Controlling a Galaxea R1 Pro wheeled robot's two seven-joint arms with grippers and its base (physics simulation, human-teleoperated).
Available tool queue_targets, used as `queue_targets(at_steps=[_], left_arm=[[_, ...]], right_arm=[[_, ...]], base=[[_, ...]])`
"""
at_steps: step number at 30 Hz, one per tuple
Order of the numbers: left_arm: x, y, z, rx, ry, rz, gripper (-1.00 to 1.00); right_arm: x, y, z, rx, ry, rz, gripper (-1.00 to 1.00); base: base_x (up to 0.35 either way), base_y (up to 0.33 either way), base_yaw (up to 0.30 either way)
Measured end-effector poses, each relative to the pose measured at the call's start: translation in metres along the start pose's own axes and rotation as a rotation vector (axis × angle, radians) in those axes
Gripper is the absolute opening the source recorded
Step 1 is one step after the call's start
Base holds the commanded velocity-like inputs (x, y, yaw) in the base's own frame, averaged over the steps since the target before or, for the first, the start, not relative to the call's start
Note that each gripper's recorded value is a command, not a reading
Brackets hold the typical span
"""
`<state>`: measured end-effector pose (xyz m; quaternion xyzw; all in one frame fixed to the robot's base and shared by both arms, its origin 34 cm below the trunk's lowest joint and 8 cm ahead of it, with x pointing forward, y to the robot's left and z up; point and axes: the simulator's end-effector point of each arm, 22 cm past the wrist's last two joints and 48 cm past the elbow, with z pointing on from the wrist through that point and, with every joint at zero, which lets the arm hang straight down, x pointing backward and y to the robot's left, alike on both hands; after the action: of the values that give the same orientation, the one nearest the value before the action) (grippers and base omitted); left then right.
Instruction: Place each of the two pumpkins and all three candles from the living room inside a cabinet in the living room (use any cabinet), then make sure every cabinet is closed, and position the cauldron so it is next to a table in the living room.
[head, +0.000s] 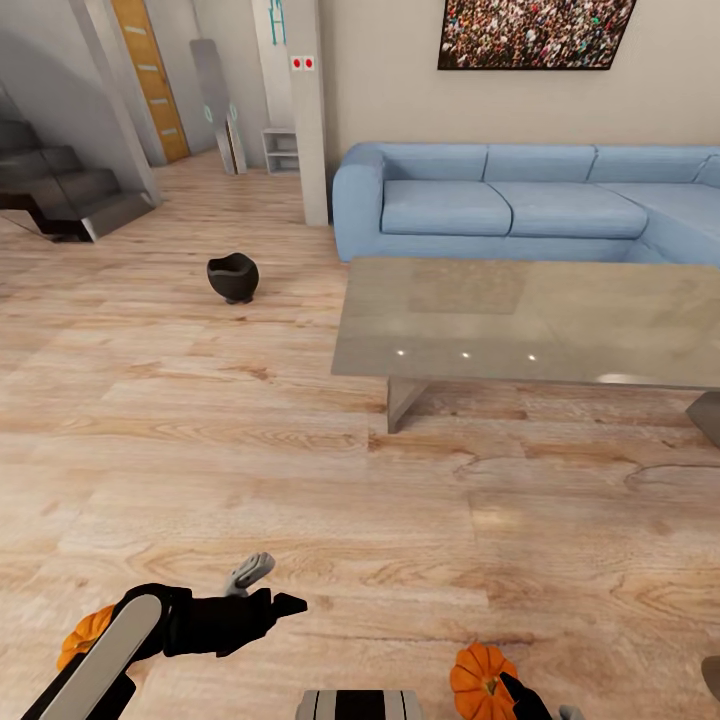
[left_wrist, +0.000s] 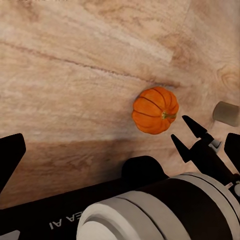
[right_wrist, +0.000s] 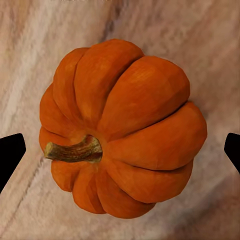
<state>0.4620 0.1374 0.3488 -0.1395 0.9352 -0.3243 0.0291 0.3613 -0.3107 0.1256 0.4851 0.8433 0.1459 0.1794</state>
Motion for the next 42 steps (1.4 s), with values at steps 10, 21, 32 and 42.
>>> queue_targets(at_steps=[10,21,32,42], left_arm=[[-0.0013,0.0009,-0.0009,-0.001,-0.003,-0.002,1.00],[0.0008,0.0059,0.0038,-0.006,0.009,-0.012,1.00],[0.0007,0.0062,0.0036,-0.006,0.009,-0.012,1.00],[0.0007,0.0064,0.0035,-0.007,0.009,-0.012,1.00]], right_arm=[[0.0000,0.0000,0.0000,0.000,0.000,0.002,1.00],[0.0036,-0.0046,0.0017,0.004,0.008,0.005,1.00],[0.0027,-0.0041,0.0016,0.001,0.006,0.006,1.00],[0.0009,-0.0024,0.0014,-0.008,0.003,0.007,1.00]], base=[[0.001,0.000,0.000],[0.000,0.000,0.000],[0.000,0.000,0.000],[0.000,0.000,0.000]])
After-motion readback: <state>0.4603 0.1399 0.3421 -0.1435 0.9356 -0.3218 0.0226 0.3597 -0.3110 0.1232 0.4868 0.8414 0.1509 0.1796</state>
